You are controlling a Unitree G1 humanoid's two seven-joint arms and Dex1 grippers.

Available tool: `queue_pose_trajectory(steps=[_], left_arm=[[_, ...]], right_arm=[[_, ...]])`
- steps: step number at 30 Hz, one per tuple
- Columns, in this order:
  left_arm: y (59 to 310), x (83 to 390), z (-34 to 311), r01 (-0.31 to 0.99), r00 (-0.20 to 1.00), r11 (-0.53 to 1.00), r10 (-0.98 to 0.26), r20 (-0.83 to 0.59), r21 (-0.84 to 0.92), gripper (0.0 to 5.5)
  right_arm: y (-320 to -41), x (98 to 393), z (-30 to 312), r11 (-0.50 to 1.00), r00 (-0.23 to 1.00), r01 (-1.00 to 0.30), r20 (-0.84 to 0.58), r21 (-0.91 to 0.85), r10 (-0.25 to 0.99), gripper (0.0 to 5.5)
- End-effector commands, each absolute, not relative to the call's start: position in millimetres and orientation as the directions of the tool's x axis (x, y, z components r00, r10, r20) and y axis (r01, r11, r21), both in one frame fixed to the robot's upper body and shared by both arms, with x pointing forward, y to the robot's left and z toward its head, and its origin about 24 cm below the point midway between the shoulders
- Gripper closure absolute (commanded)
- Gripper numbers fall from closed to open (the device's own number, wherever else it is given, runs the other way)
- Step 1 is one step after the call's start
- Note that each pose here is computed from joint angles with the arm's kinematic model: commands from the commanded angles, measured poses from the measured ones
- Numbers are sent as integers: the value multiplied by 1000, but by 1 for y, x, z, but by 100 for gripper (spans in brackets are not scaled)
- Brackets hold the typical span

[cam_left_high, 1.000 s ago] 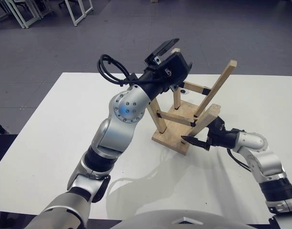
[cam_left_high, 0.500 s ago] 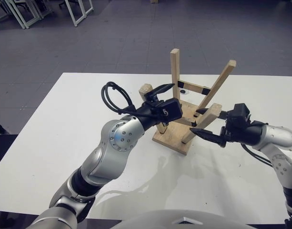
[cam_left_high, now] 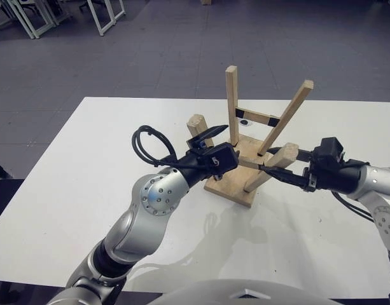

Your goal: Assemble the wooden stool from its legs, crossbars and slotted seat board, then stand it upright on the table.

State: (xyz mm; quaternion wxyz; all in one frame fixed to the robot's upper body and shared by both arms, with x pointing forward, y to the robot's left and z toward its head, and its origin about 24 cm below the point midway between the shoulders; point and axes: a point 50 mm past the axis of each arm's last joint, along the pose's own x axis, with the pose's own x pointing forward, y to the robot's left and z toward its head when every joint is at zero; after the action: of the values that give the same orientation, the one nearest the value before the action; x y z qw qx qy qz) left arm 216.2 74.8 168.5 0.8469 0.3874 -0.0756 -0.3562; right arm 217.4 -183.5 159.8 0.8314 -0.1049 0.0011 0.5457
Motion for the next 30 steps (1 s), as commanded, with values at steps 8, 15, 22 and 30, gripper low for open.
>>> queue_pose_trajectory(steps=[8, 15, 22, 30], left_arm=[[54, 227, 178, 541, 698, 449, -711, -83, 711, 224], [40, 227, 164, 612, 654, 429, -747, -119, 664, 224], [43, 229, 141, 650, 661, 423, -725, -195, 632, 224], [44, 224, 104, 734, 610, 343, -712, -348, 585, 224]], right_arm=[[-181, 217, 153, 360, 386, -916, -151, -177, 910, 346], [-190, 218, 143, 397, 411, -910, -141, -122, 900, 346], [-190, 218, 141, 390, 404, -913, -140, -117, 904, 346], [-185, 220, 151, 379, 391, -917, -104, -121, 914, 346]])
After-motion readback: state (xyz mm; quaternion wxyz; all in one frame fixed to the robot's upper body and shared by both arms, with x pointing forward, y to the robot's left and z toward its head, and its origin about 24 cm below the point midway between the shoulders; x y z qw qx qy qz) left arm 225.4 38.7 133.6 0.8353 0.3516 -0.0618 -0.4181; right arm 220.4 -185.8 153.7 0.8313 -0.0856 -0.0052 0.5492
